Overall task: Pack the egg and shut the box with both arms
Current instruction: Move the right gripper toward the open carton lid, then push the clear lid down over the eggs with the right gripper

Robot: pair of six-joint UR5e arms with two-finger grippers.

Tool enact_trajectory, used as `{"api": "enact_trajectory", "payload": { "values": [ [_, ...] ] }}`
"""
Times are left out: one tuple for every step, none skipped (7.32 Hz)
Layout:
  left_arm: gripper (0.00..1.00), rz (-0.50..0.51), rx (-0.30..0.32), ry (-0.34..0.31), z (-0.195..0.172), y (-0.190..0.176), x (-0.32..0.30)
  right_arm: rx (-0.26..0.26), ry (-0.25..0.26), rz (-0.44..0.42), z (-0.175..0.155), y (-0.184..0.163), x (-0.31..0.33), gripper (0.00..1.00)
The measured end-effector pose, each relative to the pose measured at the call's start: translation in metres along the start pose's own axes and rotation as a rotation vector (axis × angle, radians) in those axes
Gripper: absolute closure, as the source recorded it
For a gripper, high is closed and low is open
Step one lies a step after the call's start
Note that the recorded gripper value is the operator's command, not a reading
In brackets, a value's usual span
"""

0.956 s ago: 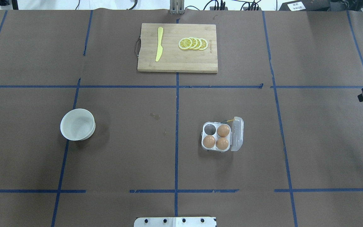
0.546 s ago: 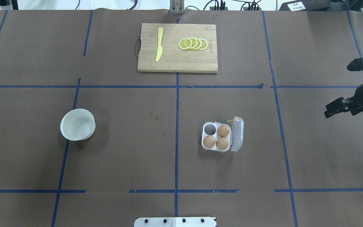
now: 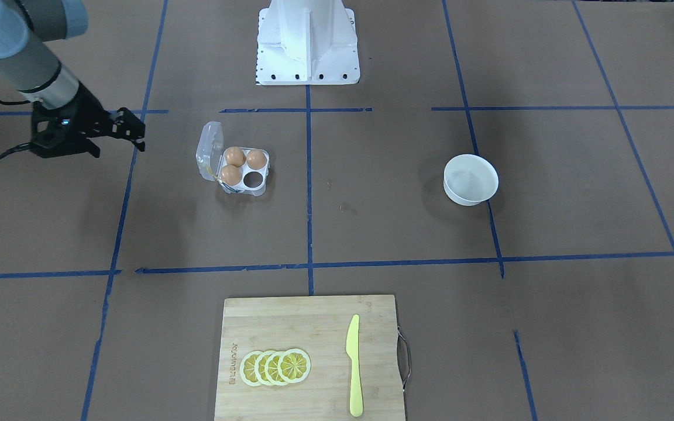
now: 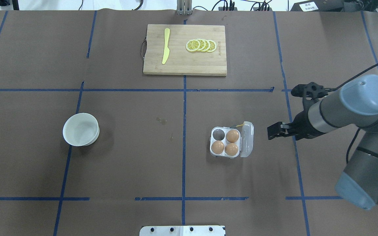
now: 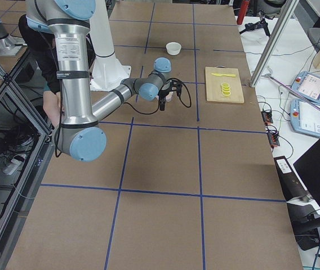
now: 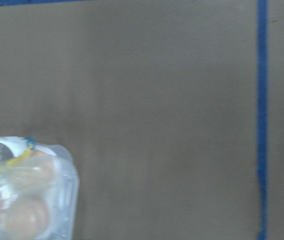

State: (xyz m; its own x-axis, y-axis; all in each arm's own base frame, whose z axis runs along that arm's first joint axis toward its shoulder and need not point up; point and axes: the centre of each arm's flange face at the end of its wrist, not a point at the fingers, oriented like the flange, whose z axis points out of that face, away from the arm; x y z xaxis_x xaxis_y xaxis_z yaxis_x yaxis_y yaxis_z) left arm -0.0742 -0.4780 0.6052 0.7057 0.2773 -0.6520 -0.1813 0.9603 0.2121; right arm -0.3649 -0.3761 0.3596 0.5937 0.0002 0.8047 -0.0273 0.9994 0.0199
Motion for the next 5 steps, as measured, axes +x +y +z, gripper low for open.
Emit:
{"api": "enact_trajectory", "payload": {
  "values": [
    [0.0,0.0,0.0,0.0,0.0,0.0,0.0,0.032,-0.02,0.029,0.012,0.01,-0.042,0.0],
    [0.0,0.0,0.0,-0.001,0.0,0.0,0.0,0.06,-0.049,0.058,0.015,0.01,-0.077,0.0],
    [0.0,0.0,0.0,-0.001,0.0,0.0,0.0,0.081,-0.086,0.077,0.01,0.006,-0.106,0.0],
    [0.0,0.0,0.0,-0.001,0.0,0.0,0.0,0.096,-0.11,0.085,0.003,0.003,-0.122,0.0],
    [0.0,-0.001,0.0,-0.001,0.0,0.0,-0.001,0.102,-0.104,0.099,-0.001,-0.003,-0.125,0.0]
  ]
}}
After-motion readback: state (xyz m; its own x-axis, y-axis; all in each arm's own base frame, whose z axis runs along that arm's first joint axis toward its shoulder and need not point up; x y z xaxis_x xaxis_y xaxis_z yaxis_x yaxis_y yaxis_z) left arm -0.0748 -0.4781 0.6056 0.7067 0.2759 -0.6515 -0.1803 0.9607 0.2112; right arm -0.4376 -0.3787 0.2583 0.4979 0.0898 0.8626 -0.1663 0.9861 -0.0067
